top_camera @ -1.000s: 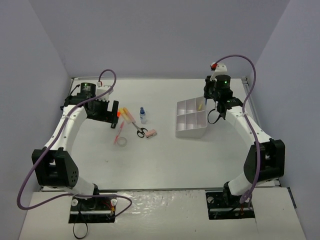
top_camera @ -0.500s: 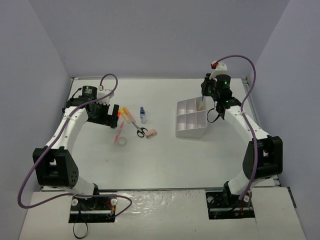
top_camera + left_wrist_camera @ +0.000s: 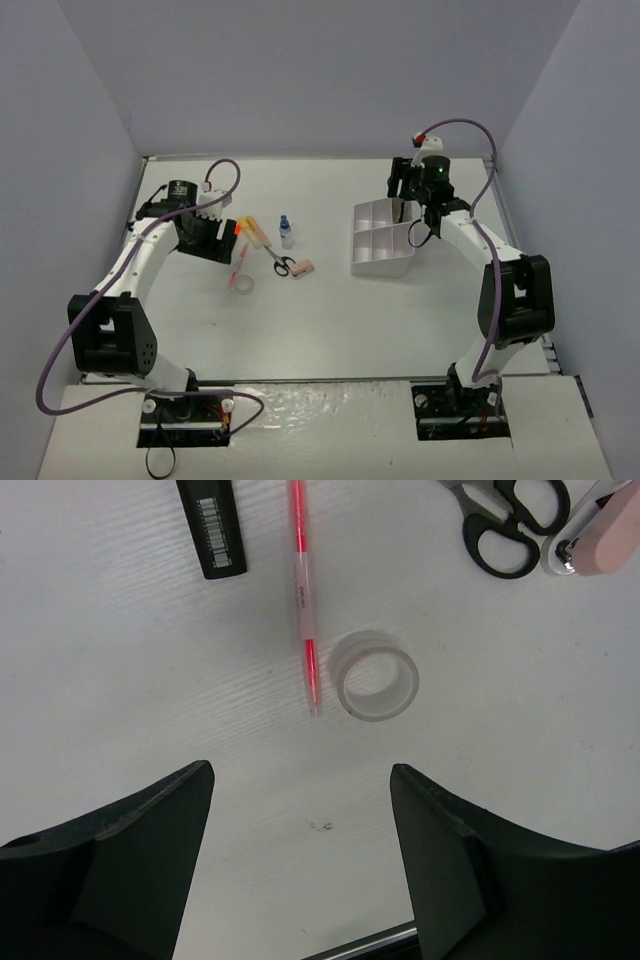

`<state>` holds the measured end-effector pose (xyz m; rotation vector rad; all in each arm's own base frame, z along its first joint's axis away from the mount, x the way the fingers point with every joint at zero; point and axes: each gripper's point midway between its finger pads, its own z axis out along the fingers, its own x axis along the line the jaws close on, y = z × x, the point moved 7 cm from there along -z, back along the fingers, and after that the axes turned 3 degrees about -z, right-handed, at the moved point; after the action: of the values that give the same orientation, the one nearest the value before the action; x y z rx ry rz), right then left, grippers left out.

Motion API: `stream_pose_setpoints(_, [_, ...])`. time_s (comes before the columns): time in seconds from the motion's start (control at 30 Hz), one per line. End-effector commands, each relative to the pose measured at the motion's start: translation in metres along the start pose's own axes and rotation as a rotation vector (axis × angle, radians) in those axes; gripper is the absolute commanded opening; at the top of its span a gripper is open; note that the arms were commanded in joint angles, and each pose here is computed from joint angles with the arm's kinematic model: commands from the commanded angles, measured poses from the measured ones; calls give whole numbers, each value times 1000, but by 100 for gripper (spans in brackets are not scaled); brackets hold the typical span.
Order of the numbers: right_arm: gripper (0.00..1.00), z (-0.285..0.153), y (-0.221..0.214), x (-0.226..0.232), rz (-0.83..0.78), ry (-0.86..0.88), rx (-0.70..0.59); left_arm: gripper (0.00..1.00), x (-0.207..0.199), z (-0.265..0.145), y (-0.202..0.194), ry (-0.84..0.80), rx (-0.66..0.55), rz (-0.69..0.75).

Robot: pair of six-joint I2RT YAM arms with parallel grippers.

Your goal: Sort the stationery into containers

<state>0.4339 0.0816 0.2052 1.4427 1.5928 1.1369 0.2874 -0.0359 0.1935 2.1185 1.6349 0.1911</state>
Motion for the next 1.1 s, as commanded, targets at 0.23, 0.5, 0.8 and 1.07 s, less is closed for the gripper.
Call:
stream_pose_setpoints(0.23, [72, -56, 90, 9, -9, 57, -240, 61, -4, 46, 16, 132, 77, 130])
stream_pose_setpoints(0.5, [71, -96, 107, 17, 1, 116, -305, 56, -3, 76, 37, 181, 71, 102])
stream_pose_setpoints(0.8, [71, -113, 106, 16, 2, 117, -312, 41, -18, 93, 40, 149, 88, 129])
stream_pose_setpoints(1.07, [71, -121, 110, 16, -14, 117, -317, 40, -14, 112, 32, 147, 148, 115])
